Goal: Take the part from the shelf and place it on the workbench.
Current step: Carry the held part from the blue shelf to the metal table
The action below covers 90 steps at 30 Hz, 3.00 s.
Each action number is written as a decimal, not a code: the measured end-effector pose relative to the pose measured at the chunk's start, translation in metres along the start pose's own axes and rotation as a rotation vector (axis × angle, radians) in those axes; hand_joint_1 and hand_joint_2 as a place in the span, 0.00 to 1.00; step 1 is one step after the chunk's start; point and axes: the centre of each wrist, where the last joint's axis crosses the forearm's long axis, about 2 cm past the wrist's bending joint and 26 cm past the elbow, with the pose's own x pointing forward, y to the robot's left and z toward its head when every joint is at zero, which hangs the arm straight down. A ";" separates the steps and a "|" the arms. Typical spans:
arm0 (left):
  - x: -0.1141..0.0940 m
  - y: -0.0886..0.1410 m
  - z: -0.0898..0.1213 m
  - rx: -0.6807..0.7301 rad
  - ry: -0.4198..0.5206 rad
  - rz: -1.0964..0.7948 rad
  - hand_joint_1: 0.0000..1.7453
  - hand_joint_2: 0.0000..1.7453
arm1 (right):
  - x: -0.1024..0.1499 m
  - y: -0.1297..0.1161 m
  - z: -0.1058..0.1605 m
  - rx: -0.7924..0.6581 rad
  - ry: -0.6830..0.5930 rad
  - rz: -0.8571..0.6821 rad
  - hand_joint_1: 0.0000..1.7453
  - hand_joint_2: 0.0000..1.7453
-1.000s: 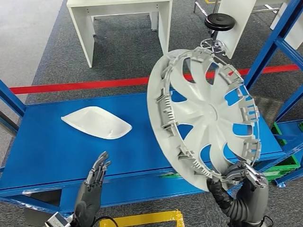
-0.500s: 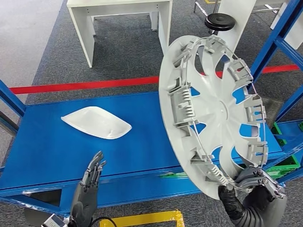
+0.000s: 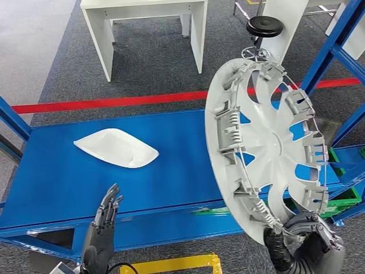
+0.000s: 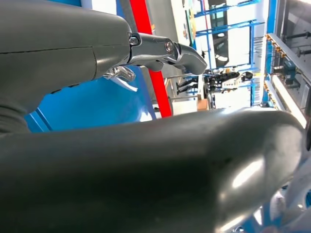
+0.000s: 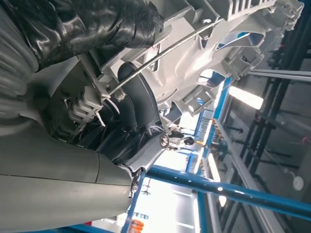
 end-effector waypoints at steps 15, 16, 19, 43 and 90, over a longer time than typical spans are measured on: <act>0.000 0.000 0.002 -0.005 0.006 0.004 0.00 0.00 | -0.005 0.004 0.009 -0.032 0.052 0.029 1.00 1.00; 0.000 0.000 0.002 -0.006 0.006 0.004 0.00 0.00 | -0.005 0.004 0.009 -0.039 0.060 0.015 1.00 1.00; 0.000 0.000 0.002 -0.011 0.006 0.008 0.00 0.00 | -0.004 0.004 0.006 -0.064 0.084 -0.057 1.00 1.00; 0.000 0.001 -0.001 -0.027 0.011 0.022 0.00 0.00 | 0.004 -0.005 -0.024 -0.011 -0.013 -0.330 1.00 1.00; 0.000 0.000 -0.003 -0.025 -0.014 0.020 0.00 0.00 | 0.000 -0.004 -0.016 -0.076 0.023 -0.173 1.00 1.00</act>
